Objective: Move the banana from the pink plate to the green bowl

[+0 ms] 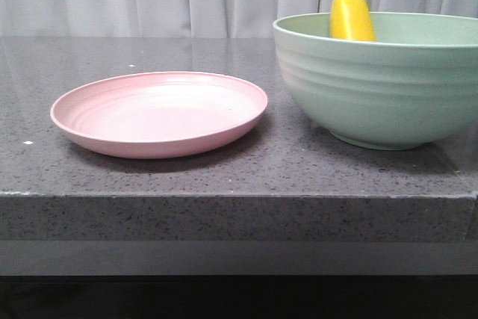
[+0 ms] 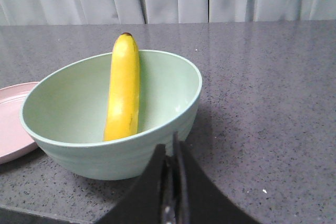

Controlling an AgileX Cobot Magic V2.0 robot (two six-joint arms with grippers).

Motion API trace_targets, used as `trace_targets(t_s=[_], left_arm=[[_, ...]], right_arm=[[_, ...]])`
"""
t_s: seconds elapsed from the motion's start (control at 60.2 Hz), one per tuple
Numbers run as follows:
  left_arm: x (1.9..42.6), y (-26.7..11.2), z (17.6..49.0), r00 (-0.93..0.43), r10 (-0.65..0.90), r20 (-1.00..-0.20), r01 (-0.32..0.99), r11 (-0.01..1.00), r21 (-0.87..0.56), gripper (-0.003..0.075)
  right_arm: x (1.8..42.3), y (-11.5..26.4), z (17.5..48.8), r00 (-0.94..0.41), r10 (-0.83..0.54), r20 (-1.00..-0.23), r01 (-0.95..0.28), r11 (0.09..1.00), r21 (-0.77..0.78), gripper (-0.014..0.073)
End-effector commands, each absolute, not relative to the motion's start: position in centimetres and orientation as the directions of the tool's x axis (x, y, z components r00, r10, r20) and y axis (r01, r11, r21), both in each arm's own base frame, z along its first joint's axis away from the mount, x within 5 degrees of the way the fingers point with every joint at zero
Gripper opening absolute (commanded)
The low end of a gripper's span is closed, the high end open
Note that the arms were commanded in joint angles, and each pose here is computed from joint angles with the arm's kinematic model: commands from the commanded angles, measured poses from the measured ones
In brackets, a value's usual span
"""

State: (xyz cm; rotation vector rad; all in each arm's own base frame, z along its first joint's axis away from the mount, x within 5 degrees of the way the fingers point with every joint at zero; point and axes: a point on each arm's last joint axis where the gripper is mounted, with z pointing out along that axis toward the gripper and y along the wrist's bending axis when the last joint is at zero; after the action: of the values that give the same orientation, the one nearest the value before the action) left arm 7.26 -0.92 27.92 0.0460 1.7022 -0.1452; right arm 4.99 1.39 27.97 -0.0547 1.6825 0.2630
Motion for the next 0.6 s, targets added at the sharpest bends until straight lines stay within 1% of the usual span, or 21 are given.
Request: trace_targets(t_s=[0.0,0.1,0.349,0.465,0.582], left_arm=[[7.2,-0.9,29.2,-0.022,-0.086,-0.996,0.12,0.989,-0.088,-0.002],[6.5,-0.8,28.0,-0.003,-0.088,-0.996,0.121,0.989,-0.088,-0.002],[4.8,-0.6,23.3,0.037,-0.093,-0.995,0.125,0.988,-0.088,-0.002],[5.2,-0.6,21.4,-0.001,-0.089,-0.996,0.119,0.989,-0.088,-0.002],[5.5,-0.7,20.1,-0.01,-0.096,-0.995,0.118,0.988,-0.097,-0.002]], right_arm=[[5.0,1.2,29.5,-0.032,0.132,-0.991,-0.187,0.973,0.136,-0.0059],[5.0,1.2,29.5,-0.032,0.132,-0.991,-0.187,0.973,0.136,-0.0059],[5.0,1.2,29.5,-0.032,0.132,-0.991,-0.187,0.973,0.136,-0.0059],[5.0,1.2,29.4,-0.034,0.132,-0.991,-0.187,0.973,0.136,-0.0059],[5.0,1.2,29.4,-0.034,0.132,-0.991,-0.187,0.973,0.136,-0.0059]])
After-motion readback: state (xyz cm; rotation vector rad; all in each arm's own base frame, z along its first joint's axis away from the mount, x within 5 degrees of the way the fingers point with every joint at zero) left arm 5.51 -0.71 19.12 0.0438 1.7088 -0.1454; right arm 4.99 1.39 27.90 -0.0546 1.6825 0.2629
